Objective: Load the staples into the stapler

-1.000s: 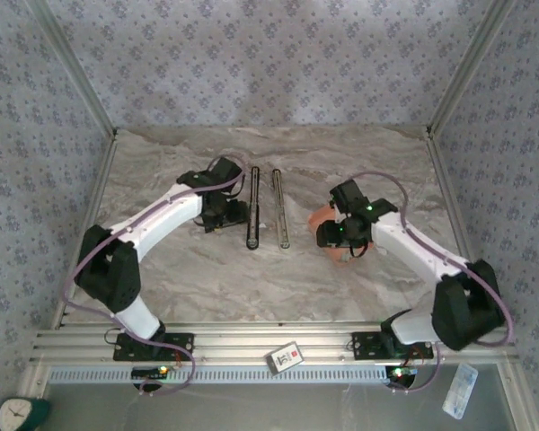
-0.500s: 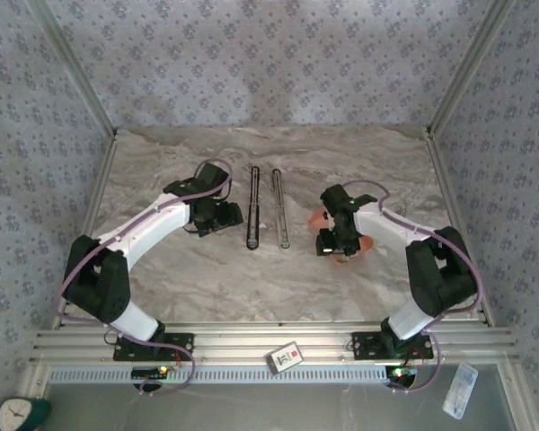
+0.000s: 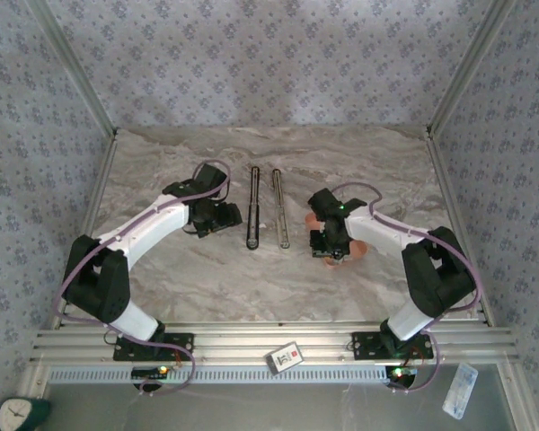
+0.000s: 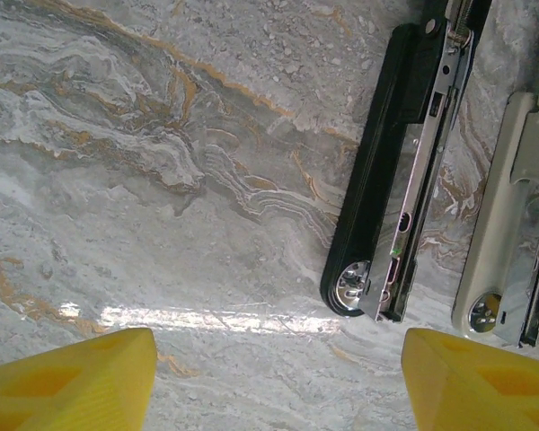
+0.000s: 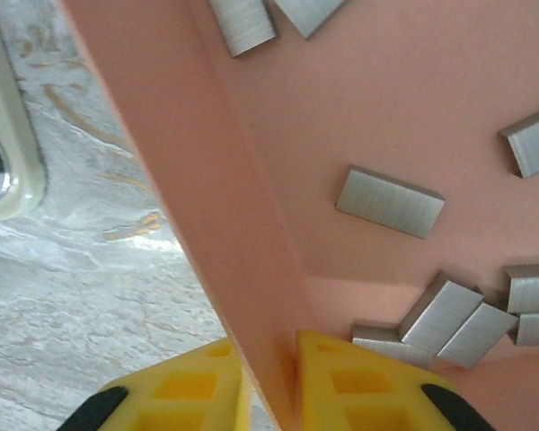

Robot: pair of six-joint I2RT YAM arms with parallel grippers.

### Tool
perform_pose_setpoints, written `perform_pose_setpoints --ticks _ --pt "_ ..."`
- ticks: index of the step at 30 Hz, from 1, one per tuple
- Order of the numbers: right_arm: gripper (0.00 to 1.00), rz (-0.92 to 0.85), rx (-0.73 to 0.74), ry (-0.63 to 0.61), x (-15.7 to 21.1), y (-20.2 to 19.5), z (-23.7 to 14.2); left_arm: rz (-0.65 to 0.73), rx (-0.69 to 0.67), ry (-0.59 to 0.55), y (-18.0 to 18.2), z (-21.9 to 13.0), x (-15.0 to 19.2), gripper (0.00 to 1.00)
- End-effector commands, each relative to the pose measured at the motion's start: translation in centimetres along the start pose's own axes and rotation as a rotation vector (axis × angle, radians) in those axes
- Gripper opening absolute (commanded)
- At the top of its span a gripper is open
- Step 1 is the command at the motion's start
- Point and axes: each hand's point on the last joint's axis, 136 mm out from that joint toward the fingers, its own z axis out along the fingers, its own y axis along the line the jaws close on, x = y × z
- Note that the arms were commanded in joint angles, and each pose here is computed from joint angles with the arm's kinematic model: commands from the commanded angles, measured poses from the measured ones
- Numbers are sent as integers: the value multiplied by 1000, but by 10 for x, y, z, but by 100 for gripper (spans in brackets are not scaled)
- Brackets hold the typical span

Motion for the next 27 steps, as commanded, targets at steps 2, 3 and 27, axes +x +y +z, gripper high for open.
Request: perform_pose_setpoints --ticks 2,3,27 --pt "17 109 -1 -58 -9 10 -3 -18 29 -20 -2 -10 -2 72" --pt "17 118 -1 -61 -9 12 -2 -17 29 -22 -2 -11 -2 72" --pt "41 -354 60 -95 -24 -21 -87 47 147 0 -11 -16 6 79"
